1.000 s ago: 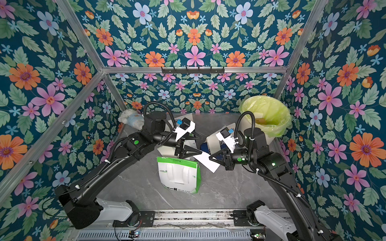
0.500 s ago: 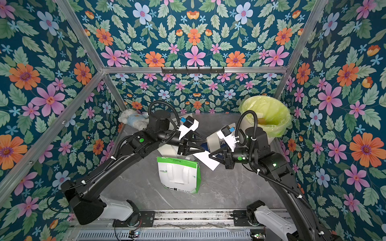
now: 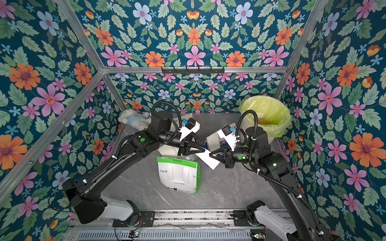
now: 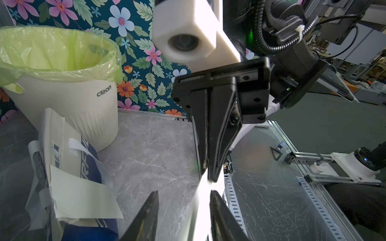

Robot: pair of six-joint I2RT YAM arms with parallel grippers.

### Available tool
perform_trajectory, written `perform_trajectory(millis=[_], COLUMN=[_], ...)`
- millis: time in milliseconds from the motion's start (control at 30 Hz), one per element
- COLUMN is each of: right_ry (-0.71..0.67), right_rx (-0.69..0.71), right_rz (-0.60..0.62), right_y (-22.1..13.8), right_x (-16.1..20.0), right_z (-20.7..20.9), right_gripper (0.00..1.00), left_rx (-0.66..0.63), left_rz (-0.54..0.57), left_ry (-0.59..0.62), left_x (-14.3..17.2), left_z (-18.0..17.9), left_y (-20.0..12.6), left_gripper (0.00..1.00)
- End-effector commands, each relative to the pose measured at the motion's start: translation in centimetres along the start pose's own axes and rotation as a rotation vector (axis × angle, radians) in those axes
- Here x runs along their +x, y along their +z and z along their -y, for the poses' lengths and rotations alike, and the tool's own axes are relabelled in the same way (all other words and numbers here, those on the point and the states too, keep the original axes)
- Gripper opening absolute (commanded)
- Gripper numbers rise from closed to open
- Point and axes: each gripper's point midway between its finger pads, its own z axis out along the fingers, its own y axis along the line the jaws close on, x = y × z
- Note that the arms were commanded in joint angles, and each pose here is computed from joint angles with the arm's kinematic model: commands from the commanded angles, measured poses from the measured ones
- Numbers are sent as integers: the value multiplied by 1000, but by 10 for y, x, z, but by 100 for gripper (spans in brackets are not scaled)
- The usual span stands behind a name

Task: Shred takeout receipts and throw away
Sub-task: Shred the takeout receipt.

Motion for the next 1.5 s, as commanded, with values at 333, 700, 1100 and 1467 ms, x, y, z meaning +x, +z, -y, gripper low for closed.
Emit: perform_trajectory(millis=[333, 700, 1100, 1467], right_ry=[-20, -4, 1, 10], right_rx=[44, 74, 7, -38], right_rz=[29, 107, 159, 151], right_y=[0, -6, 0, 2], right_x=[-7, -23, -41, -35], right_z=[7, 6, 1, -3], right_gripper=[0, 30, 19, 12], left_rx=[21, 8, -8, -49], left_rz=[24, 105, 135, 155], left_ry=[0, 33, 44, 61], left_x=[-4, -22, -24, -27], left_z=[5, 14, 13, 6], left_y=[-1, -4, 4, 3], left_gripper=[0, 0, 0, 0])
